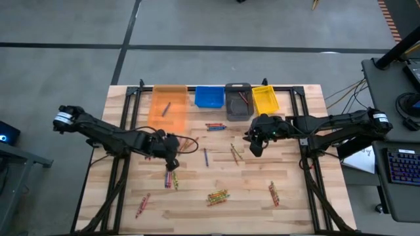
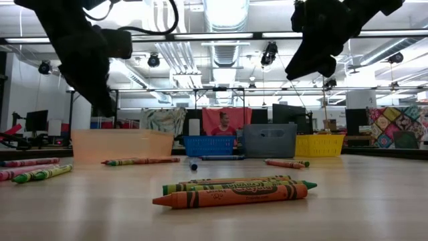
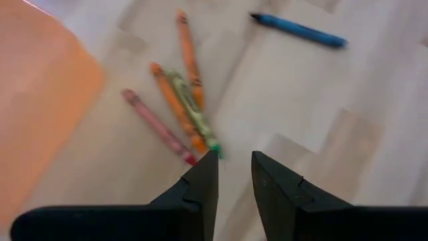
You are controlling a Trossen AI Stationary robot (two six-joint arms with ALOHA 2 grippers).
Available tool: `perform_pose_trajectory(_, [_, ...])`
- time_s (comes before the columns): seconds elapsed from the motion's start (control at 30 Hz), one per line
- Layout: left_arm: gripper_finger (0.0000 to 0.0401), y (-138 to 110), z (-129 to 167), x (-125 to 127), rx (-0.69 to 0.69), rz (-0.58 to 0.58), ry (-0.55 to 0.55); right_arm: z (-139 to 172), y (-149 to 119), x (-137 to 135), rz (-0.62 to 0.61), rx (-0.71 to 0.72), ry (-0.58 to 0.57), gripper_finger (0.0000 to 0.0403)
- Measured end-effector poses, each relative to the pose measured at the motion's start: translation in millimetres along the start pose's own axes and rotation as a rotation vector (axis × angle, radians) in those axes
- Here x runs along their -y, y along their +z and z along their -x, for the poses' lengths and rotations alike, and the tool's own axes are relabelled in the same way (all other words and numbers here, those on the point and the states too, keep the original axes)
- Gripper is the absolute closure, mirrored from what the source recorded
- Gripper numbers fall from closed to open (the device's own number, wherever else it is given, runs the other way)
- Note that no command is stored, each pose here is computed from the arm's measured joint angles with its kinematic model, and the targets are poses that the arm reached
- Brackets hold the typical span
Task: Sort crayons
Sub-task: Put the green crayon into the blue bin
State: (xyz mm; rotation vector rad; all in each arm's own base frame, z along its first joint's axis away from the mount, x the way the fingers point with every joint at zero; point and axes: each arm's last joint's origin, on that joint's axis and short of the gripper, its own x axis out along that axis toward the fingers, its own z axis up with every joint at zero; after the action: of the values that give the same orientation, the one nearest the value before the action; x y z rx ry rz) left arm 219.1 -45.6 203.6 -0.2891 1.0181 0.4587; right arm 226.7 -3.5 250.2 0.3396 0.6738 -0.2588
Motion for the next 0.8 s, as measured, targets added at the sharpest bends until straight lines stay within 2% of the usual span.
perform_pose_trajectory(0.2, [0.0317, -4, -4, -4, -0.025, -0.024, 0.090, 0, 0, 0, 0.000, 0.003, -0.007, 0.0298])
perform_pose_trajectory(0.33, [0.0317, -6, -4, -4, -0.046, -0.092, 0.081, 0, 0, 0, 0.005, 0.005, -0.009, 0.0298])
perform_pose_trajectory(0.47, [0.0317, -8, -3, -5, -0.078, -0.091, 0.087, 0, 1, 1, 0.007, 0.016, -0.033, 0.0298])
perform_pose_trajectory(0.57, [0.0317, -19, -1, -11, -0.241, -0.016, 0.080, 0, 1, 1, 0.008, 0.016, -0.034, 0.0298])
perform_pose_trajectory(0.7, [0.0317, -31, 4, -20, -0.412, 0.189, 0.178, 0, 1, 1, 0.009, 0.016, -0.034, 0.0298])
perform_pose_trajectory(0.8, [0.0317, -36, 7, -24, -0.477, 0.286, 0.232, 0, 1, 1, 0.018, 0.017, -0.034, 0.0298])
